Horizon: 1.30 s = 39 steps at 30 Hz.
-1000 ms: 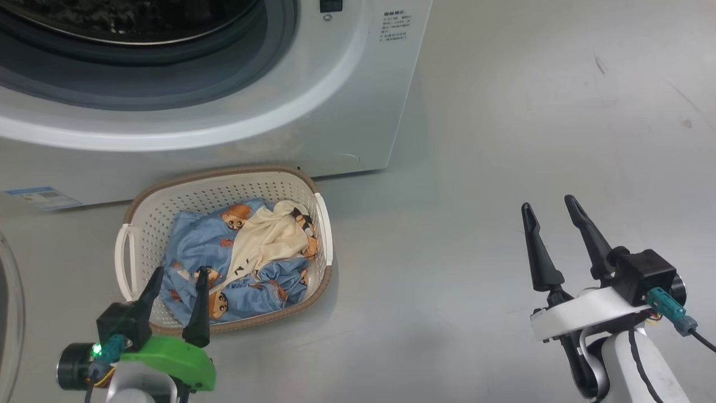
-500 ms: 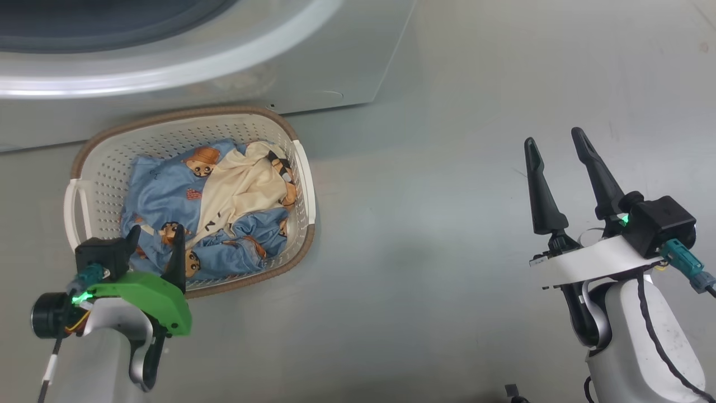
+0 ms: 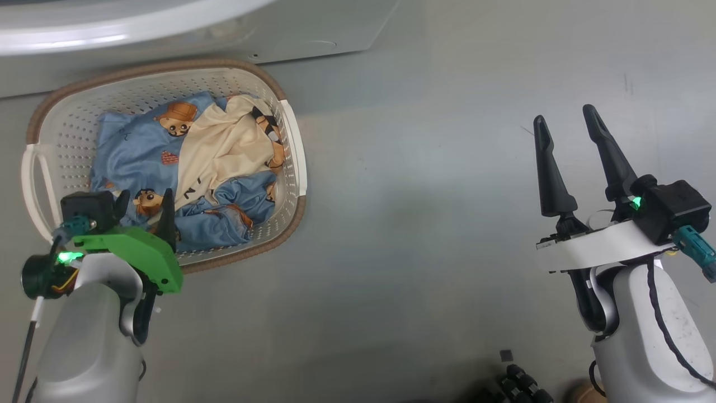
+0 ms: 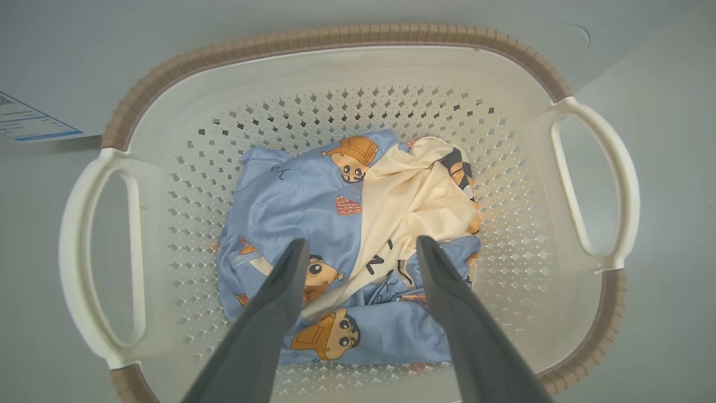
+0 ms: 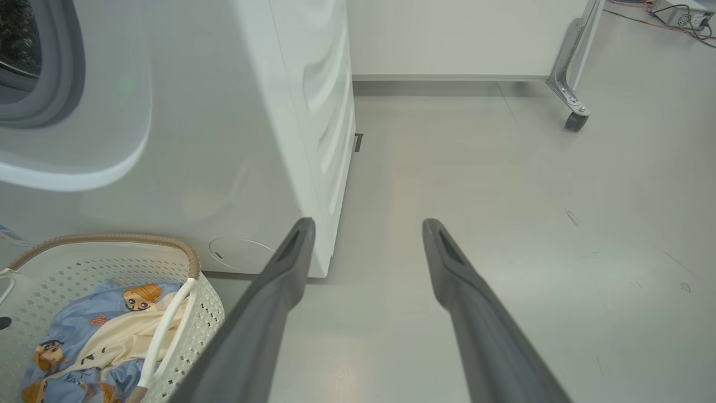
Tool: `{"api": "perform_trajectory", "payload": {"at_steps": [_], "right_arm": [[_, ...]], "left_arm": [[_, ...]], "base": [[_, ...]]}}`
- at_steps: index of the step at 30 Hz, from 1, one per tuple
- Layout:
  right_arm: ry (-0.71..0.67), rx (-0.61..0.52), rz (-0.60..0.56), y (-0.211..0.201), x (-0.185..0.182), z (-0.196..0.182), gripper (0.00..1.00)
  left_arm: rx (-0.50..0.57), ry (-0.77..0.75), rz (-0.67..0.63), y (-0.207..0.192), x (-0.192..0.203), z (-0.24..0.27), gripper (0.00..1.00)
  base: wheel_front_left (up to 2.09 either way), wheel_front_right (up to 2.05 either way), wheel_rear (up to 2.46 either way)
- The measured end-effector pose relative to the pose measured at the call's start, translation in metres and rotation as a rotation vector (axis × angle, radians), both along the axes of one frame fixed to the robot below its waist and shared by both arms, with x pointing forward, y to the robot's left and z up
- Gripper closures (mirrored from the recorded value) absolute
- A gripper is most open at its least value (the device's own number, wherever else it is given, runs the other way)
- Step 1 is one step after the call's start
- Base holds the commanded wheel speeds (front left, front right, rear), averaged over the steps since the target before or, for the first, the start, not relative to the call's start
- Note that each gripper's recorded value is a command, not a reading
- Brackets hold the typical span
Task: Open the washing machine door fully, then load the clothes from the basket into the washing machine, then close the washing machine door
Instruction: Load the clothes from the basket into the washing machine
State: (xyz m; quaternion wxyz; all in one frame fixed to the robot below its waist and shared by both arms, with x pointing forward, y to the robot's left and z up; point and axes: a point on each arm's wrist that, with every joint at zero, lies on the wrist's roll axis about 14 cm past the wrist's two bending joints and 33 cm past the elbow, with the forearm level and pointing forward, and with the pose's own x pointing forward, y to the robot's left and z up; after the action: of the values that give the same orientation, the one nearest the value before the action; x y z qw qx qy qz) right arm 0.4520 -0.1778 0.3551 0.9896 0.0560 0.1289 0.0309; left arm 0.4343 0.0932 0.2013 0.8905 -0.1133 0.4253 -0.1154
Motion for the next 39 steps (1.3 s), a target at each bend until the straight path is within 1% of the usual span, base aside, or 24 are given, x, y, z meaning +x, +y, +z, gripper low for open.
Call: {"api": "perform_trajectory", "payload": {"at_steps": [5,8,19,29,34,39], "right_arm": [[0.013,-0.016,0.003,-0.003,0.005,-0.010,0.00],[0.027,-0.019,0.001,-0.005,0.005,-0.018,0.00],[0.065,-0.024,0.011,-0.004,0.012,-0.046,0.00],[0.101,-0.026,0.030,0.000,0.016,-0.073,0.00],[0.118,-0.024,0.032,0.000,0.017,-0.085,0.00],[0.142,-0.023,0.032,0.000,0.015,-0.096,0.00]], "left_arm": [[-0.001,0.020,-0.015,-0.003,0.008,-0.014,0.00],[-0.007,0.036,-0.001,-0.002,0.013,-0.023,0.00],[0.026,0.094,0.001,0.010,0.021,-0.060,0.00],[0.025,0.114,0.003,0.009,0.029,-0.086,0.00],[0.004,0.146,0.007,0.002,0.025,-0.099,0.00],[-0.033,0.157,-0.009,-0.014,0.025,-0.106,0.00]], "base": [[0.00,0.00,0.00],[0.00,0.00,0.00],[0.00,0.00,0.00],[0.00,0.00,0.00],[0.00,0.00,0.00],[0.00,0.00,0.00]]}}
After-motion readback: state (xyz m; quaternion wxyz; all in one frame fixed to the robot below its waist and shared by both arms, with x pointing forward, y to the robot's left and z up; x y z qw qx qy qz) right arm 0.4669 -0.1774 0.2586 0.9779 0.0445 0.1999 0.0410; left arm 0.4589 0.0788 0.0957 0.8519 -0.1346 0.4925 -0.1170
